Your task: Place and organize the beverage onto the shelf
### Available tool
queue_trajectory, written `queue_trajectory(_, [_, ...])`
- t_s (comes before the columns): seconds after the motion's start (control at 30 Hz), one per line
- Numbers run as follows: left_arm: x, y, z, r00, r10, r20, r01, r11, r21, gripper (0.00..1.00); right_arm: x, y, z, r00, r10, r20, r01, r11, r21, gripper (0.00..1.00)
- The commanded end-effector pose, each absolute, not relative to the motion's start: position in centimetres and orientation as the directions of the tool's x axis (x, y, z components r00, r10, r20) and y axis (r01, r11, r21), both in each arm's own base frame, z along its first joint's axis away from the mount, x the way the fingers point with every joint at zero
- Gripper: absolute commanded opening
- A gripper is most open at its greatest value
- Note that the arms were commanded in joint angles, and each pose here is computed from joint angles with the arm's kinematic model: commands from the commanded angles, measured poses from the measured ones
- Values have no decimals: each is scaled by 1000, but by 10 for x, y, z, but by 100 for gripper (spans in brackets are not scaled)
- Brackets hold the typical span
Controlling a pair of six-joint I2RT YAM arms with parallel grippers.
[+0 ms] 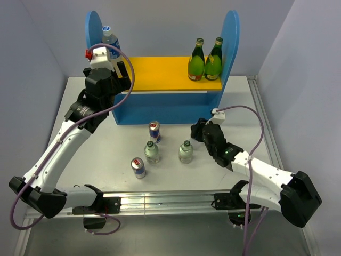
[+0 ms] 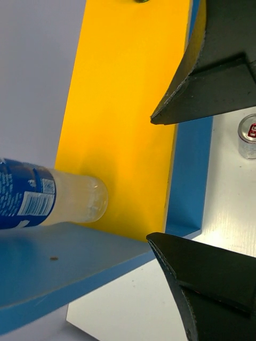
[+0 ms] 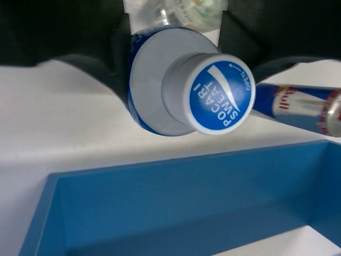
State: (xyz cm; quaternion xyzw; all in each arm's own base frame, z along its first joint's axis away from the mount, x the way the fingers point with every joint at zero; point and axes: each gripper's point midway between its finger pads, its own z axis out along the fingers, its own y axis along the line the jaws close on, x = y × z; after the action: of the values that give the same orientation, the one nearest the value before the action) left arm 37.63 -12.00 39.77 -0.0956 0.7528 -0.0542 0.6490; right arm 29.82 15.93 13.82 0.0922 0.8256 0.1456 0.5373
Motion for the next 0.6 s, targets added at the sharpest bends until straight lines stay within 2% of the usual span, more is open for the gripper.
queue_trajectory(0.0, [368, -119, 418, -75, -253, -965, -61, 967, -249, 89, 306, 142, 138, -367, 277, -888, 72, 960, 270, 37])
queue_trajectory(0.03, [367, -119, 421, -69, -257, -964, -57, 966, -253, 88, 307, 141, 138, -368, 272, -889, 77, 962, 262, 9])
queue_trajectory(0.07, [366, -120, 421, -72, -255, -964, -55, 966, -252, 88, 308, 140, 143, -363, 269, -892, 88, 963, 255, 0])
queue_trajectory(0.23, [358, -121, 426, -67, -263, -962, -42, 964, -261, 89, 311, 147, 205, -293, 271, -917, 53, 962, 267, 0])
queue_trajectory(0.33, [355, -121, 428, -64, -260, -964, -36, 966, -258, 89, 311, 149, 272, -228, 295, -928, 46, 955, 292, 0])
queue_trajectory(0.37, [354, -123, 428, -64, -259, -964, -30, 966, -257, 89, 311, 151, 309, -191, 320, -928, 25, 947, 321, 0])
queue_trajectory(0.43, [352, -122, 429, -63, -261, -963, -28, 965, -260, 90, 311, 156, 343, -168, 320, -932, -2, 946, 325, 0])
queue_trajectory(0.47, [351, -123, 430, -60, -263, -963, -24, 965, -262, 90, 309, 157, 381, -132, 345, -929, -26, 936, 352, 0])
queue_trajectory(0.53, [349, -123, 430, -56, -268, -962, -20, 964, -267, 90, 314, 169, 401, -142, 315, -938, -57, 944, 325, 0])
queue_trajectory(0.57, [349, -124, 431, -54, -270, -961, -15, 963, -270, 90, 311, 171, 435, -120, 322, -939, -89, 938, 334, 0])
